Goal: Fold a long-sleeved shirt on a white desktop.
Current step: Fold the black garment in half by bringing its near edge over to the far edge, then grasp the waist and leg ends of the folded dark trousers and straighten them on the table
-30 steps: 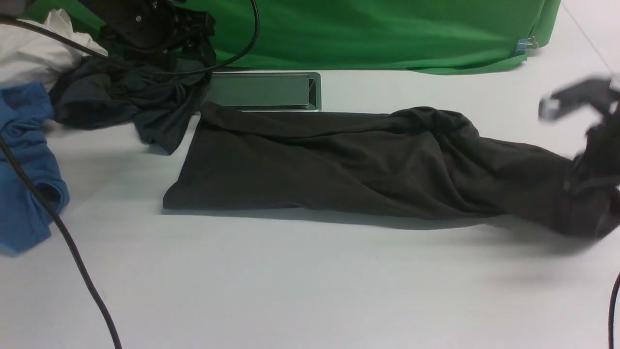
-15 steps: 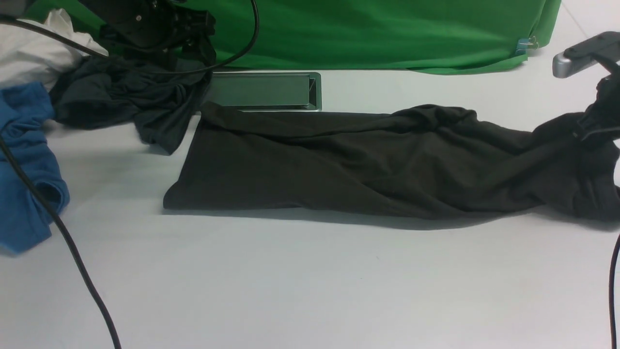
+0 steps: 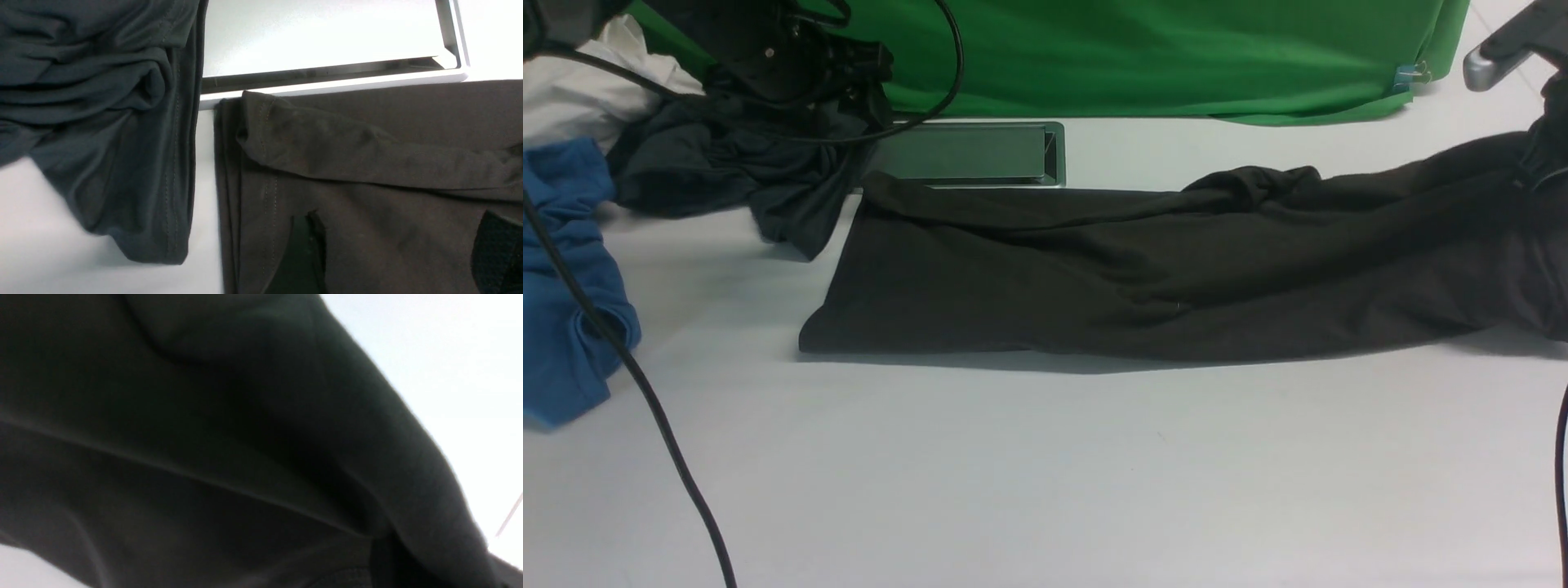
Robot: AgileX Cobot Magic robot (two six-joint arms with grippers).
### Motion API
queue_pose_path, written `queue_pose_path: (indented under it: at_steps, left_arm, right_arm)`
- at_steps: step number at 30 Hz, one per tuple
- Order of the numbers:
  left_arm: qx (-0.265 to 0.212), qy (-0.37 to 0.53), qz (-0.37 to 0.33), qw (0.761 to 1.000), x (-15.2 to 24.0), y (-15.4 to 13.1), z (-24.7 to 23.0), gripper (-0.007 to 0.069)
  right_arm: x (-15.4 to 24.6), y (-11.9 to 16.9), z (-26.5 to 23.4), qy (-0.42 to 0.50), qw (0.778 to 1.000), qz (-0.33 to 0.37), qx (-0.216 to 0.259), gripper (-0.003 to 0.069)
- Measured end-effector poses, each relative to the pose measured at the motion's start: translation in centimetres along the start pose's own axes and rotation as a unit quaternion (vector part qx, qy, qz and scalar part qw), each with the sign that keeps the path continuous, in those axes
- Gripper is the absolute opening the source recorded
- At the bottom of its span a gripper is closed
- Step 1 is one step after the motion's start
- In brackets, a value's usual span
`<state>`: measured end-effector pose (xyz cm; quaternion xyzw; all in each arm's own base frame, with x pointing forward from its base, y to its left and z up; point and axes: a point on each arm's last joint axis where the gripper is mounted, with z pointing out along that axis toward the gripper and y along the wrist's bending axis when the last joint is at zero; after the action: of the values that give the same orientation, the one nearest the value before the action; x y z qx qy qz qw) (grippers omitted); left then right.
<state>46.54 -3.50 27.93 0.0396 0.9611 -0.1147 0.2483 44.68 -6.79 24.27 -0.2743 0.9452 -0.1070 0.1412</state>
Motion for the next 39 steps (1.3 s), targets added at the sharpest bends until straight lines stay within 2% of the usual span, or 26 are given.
queue_pose_path:
  at_steps: [3, 4, 5, 8, 11, 14, 16, 20, 21, 22, 23, 25, 28, 30, 35, 39]
  left_arm:
    - [0.005, 0.002, -0.004, 1.0, 0.0, 0.0, 0.3, 0.0522]
    - [0.006, 0.005, -0.005, 1.0, 0.1, 0.0, 0.4, 0.0522]
    - [0.006, 0.006, -0.005, 1.0, 0.1, 0.0, 0.4, 0.0522]
    - [0.0, 0.025, 0.001, 1.0, 0.4, 0.1, 0.4, 0.0522]
    - [-0.01, 0.045, 0.008, 0.999, 0.8, 0.3, 0.4, 0.0522]
    - [-0.019, 0.075, 0.005, 0.997, 1.4, 0.4, 0.3, 0.0522]
    - [-0.031, 0.102, -0.008, 0.994, 1.9, 0.7, 0.2, 0.0522]
    - [-0.055, 0.127, -0.035, 0.99, 3.2, 1.1, 0.4, 0.0522]
    - [-0.055, 0.13, -0.037, 0.989, 3.3, 1.1, 0.4, 0.0522]
    - [-0.061, 0.156, -0.052, 0.985, 4.9, 1.2, 0.7, 0.0522]
    - [-0.063, 0.174, -0.062, 0.981, 5.9, 1.3, 1.0, 0.0522]
    - [-0.065, 0.203, -0.076, 0.974, 7.6, 1.5, 1.5, 0.0522]
    - [-0.071, 0.247, -0.105, 0.961, 11.1, 2.0, 3.6, 0.0522]
    - [-0.073, 0.245, -0.124, 0.959, 12.6, 2.2, 4.9, 0.0522]
    - [-0.051, 0.185, -0.173, 0.966, 12.8, 2.2, 6.5, 0.0522]
    - [-0.034, 0.172, -0.185, 0.967, 12.5, 1.9, 6.6, 0.0522]
  right_arm:
    - [0.2, 0.1, 1.3, 0.011, 1.0, 0.016, -0.005, 0.0101]
    - [0.5, 0.3, 2.4, 0.023, 0.999, 0.025, -0.011, 0.016]
    - [0.5, 0.3, 2.5, 0.026, 0.999, 0.026, -0.012, 0.018]
    - [1.3, 0.0, 4.1, 0.055, 0.996, 0.067, -0.003, 0.037]
    - [1.4, -0.7, 3.1, 0.056, 0.994, 0.086, 0.025, 0.0468]
    - [1.0, -1.2, 0.8, 0.024, 0.992, 0.115, 0.039, 0.0491]
    - [0.5, -1.2, -2.1, -0.032, 0.989, 0.143, 0.026, 0.0496]
    - [-0.5, 0.2, -7.1, -0.143, 0.976, 0.155, -0.051, 0.0498]
    - [-0.5, 0.3, -7.1, -0.143, 0.977, 0.152, -0.051, 0.0498]
    - [-0.7, 1.4, -8.4, -0.163, 0.971, 0.149, -0.096, 0.05]
    - [-0.8, 2.1, -8.9, -0.167, 0.968, 0.141, -0.12, 0.05]
    - [-0.8, 3.0, -9.2, -0.166, 0.968, 0.129, -0.138, 0.05]
    - [-1.3, 5.0, -9.2, -0.163, 0.968, 0.105, -0.157, 0.05]
    - [-1.9, 6.5, -9.1, -0.162, 0.969, 0.085, -0.165, 0.05]
    - [-3.9, 10.5, -9.0, -0.169, 0.968, 0.029, -0.183, 0.05]
    - [-4.6, 12.2, -9.3, -0.172, 0.966, 0.003, -0.192, 0.05]
